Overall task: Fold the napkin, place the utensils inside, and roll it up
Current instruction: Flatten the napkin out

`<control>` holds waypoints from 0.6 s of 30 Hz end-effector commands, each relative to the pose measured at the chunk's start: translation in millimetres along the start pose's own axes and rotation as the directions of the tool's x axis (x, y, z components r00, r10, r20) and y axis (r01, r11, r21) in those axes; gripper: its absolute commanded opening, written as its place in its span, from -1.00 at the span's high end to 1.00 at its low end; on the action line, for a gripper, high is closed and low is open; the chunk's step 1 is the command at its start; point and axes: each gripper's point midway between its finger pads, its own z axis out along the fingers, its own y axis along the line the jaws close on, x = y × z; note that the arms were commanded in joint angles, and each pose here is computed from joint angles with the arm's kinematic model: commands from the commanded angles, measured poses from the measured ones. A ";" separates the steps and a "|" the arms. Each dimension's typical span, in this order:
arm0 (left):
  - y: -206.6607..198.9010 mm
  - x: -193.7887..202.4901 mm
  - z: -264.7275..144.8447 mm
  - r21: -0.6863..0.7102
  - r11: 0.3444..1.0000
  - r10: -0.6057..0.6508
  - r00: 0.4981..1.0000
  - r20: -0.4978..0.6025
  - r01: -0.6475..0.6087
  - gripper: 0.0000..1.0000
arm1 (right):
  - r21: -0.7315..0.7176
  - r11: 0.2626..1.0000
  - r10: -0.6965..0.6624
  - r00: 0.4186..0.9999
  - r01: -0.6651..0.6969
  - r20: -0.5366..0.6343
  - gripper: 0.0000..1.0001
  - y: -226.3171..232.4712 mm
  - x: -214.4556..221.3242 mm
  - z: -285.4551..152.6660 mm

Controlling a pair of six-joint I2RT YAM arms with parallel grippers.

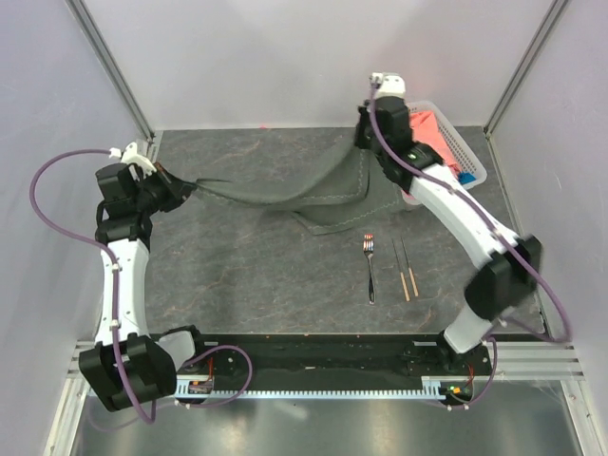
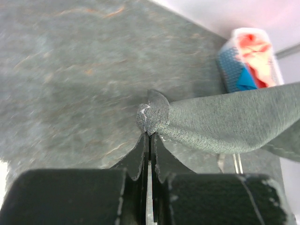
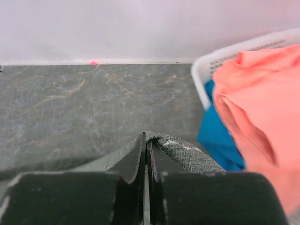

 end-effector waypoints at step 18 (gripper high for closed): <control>69.2 39.4 18.4 -0.138 0.974 -0.198 0.973 -0.117 0.181 0.96 | -0.111 0.991 -0.121 0.873 0.077 -0.473 -0.12 19.7 232.3 83.8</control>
